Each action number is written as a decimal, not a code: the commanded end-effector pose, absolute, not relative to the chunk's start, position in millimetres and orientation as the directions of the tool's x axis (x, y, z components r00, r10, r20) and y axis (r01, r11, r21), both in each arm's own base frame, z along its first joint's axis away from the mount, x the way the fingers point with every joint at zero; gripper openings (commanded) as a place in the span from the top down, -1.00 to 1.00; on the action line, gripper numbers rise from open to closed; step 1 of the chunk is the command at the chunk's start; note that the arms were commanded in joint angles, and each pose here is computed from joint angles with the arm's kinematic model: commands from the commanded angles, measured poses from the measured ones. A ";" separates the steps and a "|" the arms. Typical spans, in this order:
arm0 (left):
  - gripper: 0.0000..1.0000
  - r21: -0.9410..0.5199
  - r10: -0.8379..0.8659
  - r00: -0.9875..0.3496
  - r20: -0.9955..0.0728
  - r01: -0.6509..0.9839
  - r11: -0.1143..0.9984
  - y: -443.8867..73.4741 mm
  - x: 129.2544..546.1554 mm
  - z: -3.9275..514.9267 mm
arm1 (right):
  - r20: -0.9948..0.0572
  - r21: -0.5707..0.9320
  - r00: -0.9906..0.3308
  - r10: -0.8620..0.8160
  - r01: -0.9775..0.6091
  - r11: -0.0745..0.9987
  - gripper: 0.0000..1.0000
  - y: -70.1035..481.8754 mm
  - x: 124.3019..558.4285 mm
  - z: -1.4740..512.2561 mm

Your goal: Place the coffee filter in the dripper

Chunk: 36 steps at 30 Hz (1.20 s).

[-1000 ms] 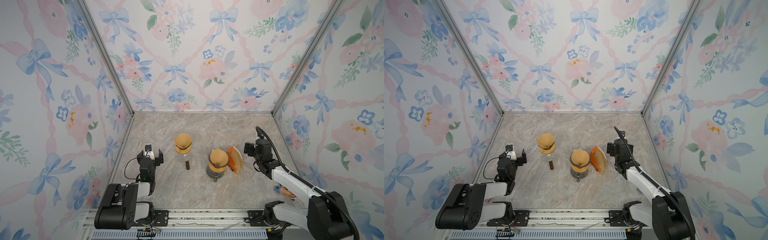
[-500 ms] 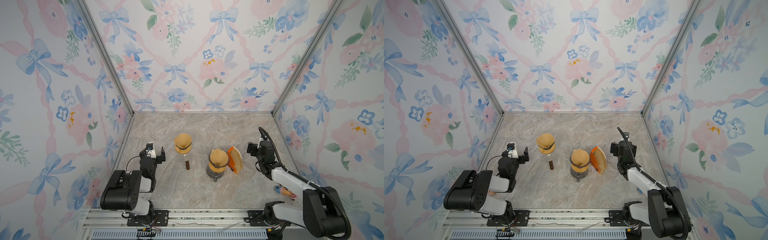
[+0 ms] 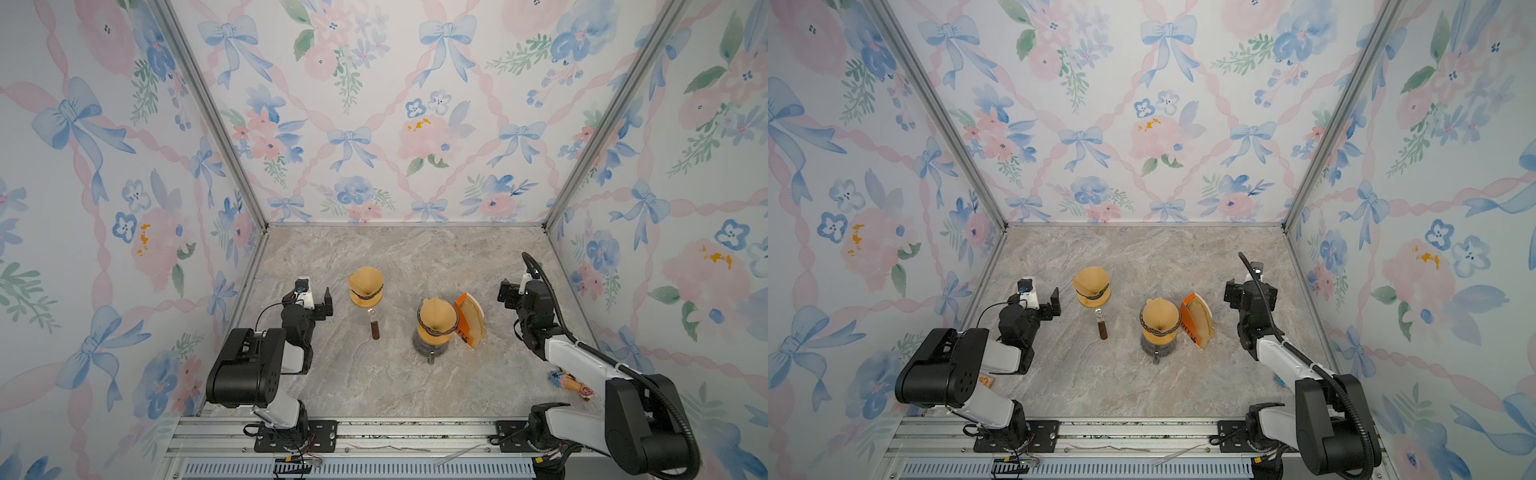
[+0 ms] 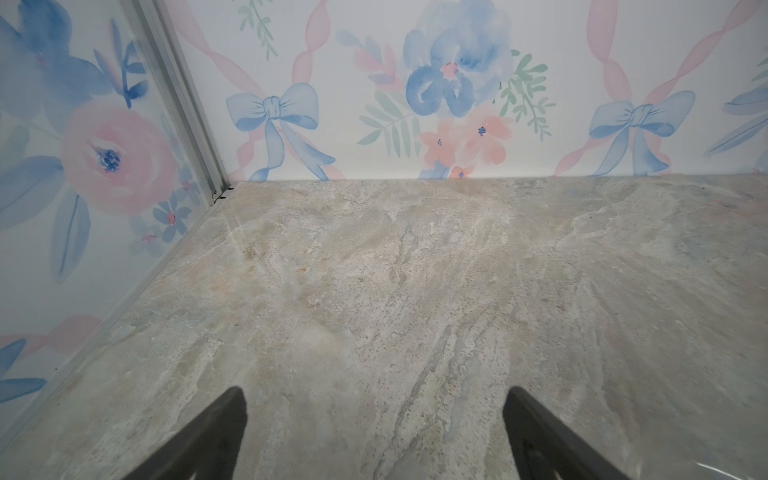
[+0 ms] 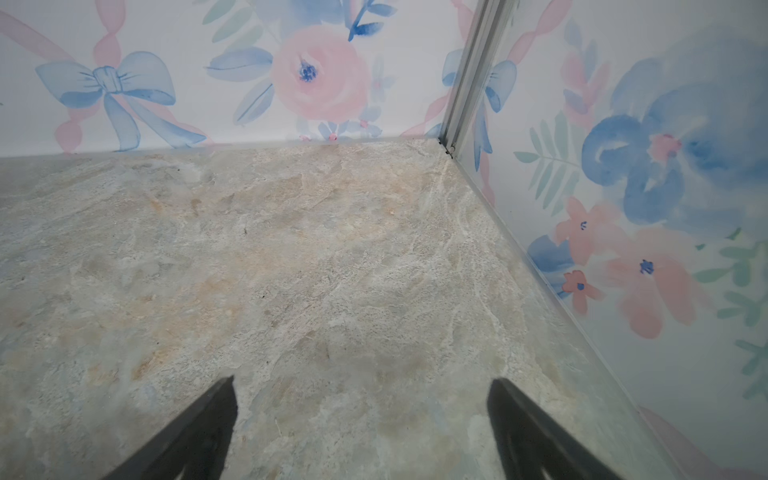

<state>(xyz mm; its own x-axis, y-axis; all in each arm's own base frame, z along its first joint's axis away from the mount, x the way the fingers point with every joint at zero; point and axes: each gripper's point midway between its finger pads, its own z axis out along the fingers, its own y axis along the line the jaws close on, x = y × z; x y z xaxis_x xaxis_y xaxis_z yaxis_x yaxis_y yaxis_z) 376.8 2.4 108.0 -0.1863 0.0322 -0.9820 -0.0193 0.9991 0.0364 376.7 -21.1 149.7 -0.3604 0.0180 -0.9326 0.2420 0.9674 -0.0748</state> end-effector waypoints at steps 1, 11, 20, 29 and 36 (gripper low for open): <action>-0.96 0.038 0.037 -0.189 -0.981 -0.004 0.999 0.4 376.8 106.9 | -0.946 -0.071 -0.324 0.013 0.246 0.967 -0.93 -28.6 383.5 150.0; -0.96 0.039 0.037 -0.188 -0.982 -0.005 0.999 0.2 377.2 107.5 | -0.961 -0.032 -0.276 0.014 0.162 0.986 -0.93 -16.5 387.3 113.7; -0.96 0.040 0.039 -0.188 -0.981 -0.004 0.999 -0.3 377.3 107.6 | -0.956 -0.034 -0.292 0.007 0.133 0.990 -0.93 -11.6 393.5 100.1; -0.96 0.040 0.039 -0.187 -0.982 -0.004 0.999 -0.3 377.2 107.8 | -0.947 -0.060 -0.320 -0.008 0.153 0.986 -0.93 -11.9 396.2 98.8; -0.96 0.040 0.039 -0.187 -0.982 -0.004 0.999 -0.2 377.2 107.8 | -0.947 -0.047 -0.320 -0.016 0.090 0.995 -0.93 -3.2 396.9 98.3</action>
<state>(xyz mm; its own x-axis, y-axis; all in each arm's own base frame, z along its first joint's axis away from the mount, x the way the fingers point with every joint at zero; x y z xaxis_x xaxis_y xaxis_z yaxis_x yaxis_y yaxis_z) 376.8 2.4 108.0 -0.1864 0.0326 -0.9819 -0.0192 0.9991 0.0368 391.7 -12.3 94.8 -0.3280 0.0035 -0.9447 0.1458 0.9882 -0.0470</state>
